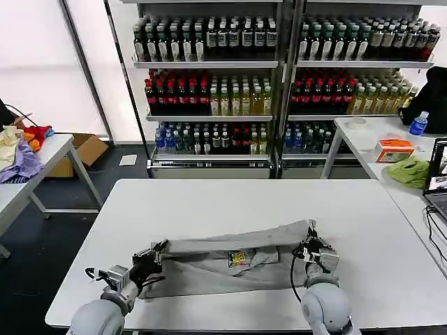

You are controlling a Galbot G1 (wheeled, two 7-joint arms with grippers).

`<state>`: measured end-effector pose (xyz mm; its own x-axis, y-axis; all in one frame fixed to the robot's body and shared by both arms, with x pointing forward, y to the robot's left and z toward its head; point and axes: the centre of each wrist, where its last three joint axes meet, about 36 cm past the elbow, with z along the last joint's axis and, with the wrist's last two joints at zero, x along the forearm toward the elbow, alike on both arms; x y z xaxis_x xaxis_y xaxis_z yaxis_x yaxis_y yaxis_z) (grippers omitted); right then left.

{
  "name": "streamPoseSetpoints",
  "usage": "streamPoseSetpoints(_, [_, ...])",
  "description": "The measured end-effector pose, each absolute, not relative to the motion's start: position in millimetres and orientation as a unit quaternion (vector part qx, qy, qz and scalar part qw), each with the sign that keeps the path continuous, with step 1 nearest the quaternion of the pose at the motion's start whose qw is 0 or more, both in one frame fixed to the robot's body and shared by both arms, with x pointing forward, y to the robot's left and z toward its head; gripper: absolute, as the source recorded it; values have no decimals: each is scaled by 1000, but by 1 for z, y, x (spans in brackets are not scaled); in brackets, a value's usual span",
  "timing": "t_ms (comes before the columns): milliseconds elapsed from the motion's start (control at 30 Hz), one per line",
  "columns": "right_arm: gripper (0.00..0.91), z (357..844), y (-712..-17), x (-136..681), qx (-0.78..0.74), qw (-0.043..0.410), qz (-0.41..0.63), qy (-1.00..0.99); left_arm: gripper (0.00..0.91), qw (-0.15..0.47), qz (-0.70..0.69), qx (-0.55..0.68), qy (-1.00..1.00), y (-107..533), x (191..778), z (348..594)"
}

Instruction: Fold and organize the clothes.

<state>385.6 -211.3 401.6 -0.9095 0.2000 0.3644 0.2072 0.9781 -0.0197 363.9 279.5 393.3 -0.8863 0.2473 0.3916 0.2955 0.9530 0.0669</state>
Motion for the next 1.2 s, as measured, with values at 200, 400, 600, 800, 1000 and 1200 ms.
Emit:
streamPoseSetpoints(200, [0, 395, -210, 374, -107, 199, -4, -974, 0, 202, -65, -140, -967, 282, 360, 388])
streamPoseSetpoints(400, [0, 388, -208, 369, -106, 206, 0, -973, 0, 207, -67, -142, -966, 279, 359, 382])
streamPoseSetpoints(600, [292, 380, -204, 367, -103, 216, 9, -971, 907, 210, -74, -142, -965, 280, 360, 379])
streamPoseSetpoints(800, [907, 377, -205, 367, -108, 220, 20, -969, 907, 207, -73, -141, -965, 276, 361, 379])
streamPoseSetpoints(1000, [907, 380, -214, 364, -119, 223, 36, -967, 907, 195, -80, -129, -969, 277, 364, 389])
streamPoseSetpoints(1200, [907, 395, -225, 357, -132, 211, 39, -968, 907, 188, -83, -111, -972, 277, 362, 399])
